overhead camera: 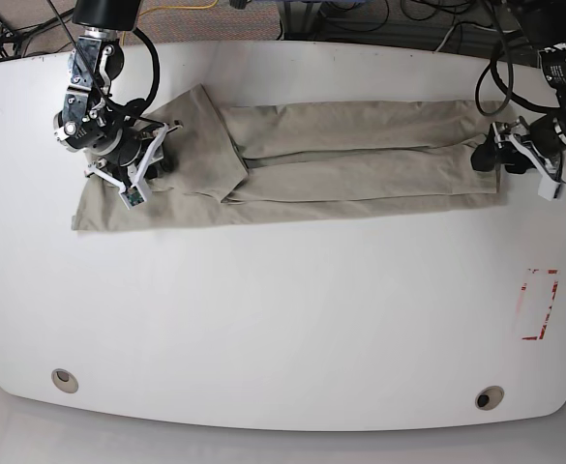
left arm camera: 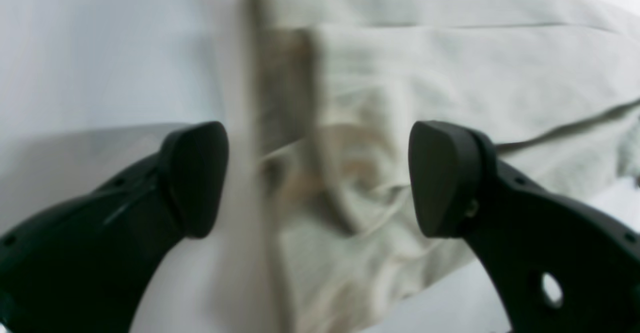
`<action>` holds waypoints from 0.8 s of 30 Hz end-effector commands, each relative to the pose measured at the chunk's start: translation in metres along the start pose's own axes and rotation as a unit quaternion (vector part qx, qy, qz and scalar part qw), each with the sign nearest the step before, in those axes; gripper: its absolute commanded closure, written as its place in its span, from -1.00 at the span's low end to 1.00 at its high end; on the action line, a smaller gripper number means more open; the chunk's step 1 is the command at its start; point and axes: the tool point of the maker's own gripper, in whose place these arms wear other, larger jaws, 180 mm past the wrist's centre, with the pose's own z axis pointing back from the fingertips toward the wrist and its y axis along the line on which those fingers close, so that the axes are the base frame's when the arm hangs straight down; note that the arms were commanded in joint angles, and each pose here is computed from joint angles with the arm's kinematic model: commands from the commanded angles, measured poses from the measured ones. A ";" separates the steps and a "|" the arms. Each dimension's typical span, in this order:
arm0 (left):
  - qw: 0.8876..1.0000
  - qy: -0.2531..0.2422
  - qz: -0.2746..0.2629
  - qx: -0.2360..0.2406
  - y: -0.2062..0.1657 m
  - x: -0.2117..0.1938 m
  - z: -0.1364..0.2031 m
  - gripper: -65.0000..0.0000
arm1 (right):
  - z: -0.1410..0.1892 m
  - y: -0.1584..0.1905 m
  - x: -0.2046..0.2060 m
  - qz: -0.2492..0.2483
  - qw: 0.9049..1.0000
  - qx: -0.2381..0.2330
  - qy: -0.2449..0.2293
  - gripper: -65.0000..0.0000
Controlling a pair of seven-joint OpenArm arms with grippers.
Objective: Fold the T-shirt properly
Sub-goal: 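Move the left gripper inward along the shirt and grasp its end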
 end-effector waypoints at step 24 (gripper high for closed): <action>0.996 0.012 -0.083 0.004 -0.022 0.025 0.012 1.00 | 0.004 -0.005 0.010 0.006 1.000 -0.004 -0.014 0.51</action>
